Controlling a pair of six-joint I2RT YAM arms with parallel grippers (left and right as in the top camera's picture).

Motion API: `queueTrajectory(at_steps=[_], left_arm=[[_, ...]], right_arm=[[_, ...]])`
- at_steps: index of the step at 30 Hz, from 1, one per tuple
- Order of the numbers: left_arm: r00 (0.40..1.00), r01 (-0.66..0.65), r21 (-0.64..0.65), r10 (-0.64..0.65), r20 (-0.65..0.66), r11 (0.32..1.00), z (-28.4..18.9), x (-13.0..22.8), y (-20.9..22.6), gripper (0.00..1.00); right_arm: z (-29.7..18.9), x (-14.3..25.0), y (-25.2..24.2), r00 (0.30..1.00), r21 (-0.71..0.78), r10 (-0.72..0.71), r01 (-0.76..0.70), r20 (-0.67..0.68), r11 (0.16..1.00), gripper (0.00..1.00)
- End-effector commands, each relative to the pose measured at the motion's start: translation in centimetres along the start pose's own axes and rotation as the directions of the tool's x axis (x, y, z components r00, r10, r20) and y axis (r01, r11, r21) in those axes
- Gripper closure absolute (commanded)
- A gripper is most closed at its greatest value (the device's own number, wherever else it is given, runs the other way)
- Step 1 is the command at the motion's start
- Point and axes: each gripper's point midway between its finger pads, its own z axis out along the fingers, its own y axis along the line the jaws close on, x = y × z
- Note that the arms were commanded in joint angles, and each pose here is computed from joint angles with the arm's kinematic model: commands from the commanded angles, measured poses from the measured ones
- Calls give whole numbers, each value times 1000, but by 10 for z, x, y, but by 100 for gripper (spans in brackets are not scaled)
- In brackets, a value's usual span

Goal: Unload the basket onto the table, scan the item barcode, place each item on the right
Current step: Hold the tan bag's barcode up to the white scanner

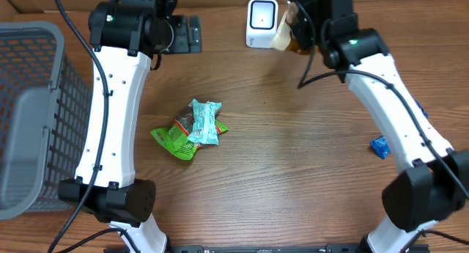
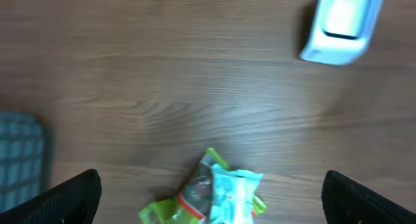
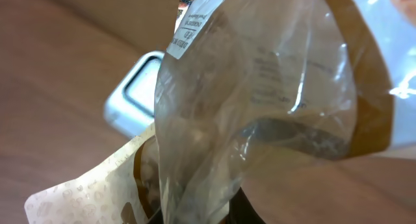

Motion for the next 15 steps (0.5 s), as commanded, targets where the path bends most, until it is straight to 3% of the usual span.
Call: queueTrajectory(at_steps=[1,9,15], left_arm=[[988,155,-129,-154,14,980,5,-4,45,0],[928,360,-197,-372,-25,912,6,8,129,0],[956,274,-143,-285,-65,951,6,10,139,0]], right_arm=[[7,-3,-19,1000,162,-21,24,-18,987,96],[45,12,-12,990,262,-119,136,-81,955,96],[74,21,-2,955,319,-259,292,-141,902,96]])
